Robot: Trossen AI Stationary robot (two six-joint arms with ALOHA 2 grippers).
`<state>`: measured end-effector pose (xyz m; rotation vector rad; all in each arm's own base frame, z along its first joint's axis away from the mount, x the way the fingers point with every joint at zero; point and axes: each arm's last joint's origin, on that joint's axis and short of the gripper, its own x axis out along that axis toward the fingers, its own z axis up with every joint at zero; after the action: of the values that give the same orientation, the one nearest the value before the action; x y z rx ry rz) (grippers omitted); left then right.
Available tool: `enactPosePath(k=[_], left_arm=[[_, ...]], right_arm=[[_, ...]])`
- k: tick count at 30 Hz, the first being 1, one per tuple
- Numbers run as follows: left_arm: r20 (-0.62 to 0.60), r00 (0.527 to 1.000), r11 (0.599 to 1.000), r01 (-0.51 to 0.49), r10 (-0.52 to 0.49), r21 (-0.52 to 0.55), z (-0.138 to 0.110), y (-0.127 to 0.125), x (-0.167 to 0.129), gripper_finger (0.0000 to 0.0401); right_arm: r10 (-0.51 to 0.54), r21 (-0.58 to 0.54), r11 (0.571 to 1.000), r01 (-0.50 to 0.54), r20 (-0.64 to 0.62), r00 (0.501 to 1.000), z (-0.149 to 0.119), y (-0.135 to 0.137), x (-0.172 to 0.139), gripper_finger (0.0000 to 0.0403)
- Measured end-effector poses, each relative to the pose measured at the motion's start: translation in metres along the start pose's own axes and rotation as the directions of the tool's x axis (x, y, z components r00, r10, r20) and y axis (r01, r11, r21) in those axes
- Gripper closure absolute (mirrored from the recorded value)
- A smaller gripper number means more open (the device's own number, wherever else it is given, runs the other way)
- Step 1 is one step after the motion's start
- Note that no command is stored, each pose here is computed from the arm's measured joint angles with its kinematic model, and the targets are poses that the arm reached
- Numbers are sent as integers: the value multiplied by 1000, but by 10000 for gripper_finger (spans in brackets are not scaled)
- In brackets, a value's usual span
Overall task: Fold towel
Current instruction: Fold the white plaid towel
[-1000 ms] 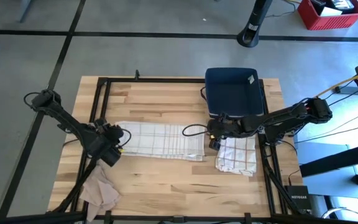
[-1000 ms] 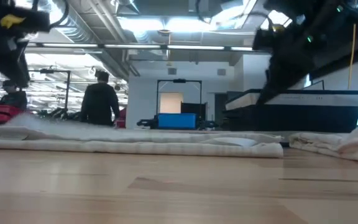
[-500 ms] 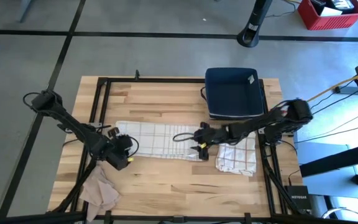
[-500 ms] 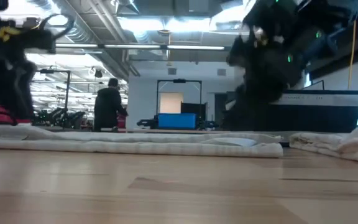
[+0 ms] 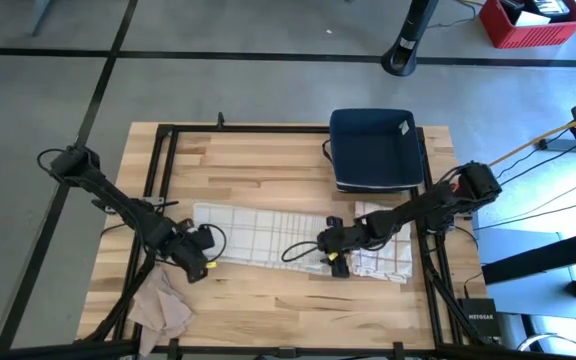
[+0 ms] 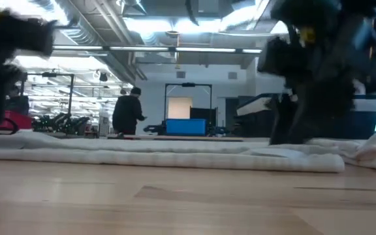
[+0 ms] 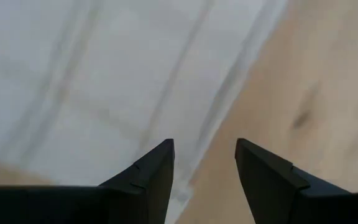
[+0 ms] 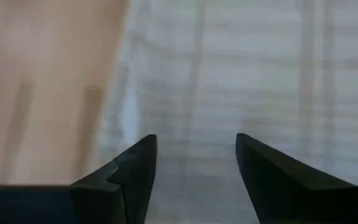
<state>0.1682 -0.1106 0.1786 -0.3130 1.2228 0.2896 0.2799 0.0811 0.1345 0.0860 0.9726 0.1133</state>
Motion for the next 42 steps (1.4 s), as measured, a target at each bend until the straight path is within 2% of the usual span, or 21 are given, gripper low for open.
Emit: enactPosePath(k=[2,4,8,10,12,15,18,20,23,28,32,38,42], left_arm=[[81,996,999,31,-32,20,16,-9,-14,237],[223,974,998,37,-47,47,34,-16,-26,237],[519,852,990,-3,-73,144,74,-22,-35,237],[600,794,982,-20,-97,185,92,-22,-28,237],[640,760,974,-43,-112,221,110,-20,-15,237],[665,741,966,-89,-99,242,132,-16,12,237],[680,725,958,-105,-110,267,149,-15,45,237],[692,712,958,-98,-122,270,155,-16,67,237],[674,723,948,-88,-152,307,155,-19,94,237],[646,751,921,-143,-138,363,151,-18,114,237],[645,753,924,-143,-130,354,153,-15,116,237],[608,766,920,-57,-209,387,155,-13,117,237],[550,772,898,57,-317,437,156,-11,118,237]], right_arm=[[17,29,999,-18,21,1000,13,3,-14,182],[16,56,998,-17,19,1000,21,4,-29,182],[-65,161,985,59,30,997,24,2,-58,182],[-108,264,960,93,41,993,21,-1,-69,182],[-136,370,921,123,10,991,12,-4,-71,182],[-137,518,847,120,-6,991,1,-6,-68,182],[-132,617,776,135,-50,990,-12,-9,-61,182],[-133,675,724,142,-66,989,-19,-11,-56,182],[-120,752,646,131,-70,990,-25,-12,-51,182],[-83,824,562,65,-22,996,-30,-12,-42,182],[-100,859,499,118,-79,992,-36,-13,-29,182],[-92,864,496,82,-41,995,-33,-12,-9,182],[-103,864,499,64,-14,995,-32,-12,-2,182]])
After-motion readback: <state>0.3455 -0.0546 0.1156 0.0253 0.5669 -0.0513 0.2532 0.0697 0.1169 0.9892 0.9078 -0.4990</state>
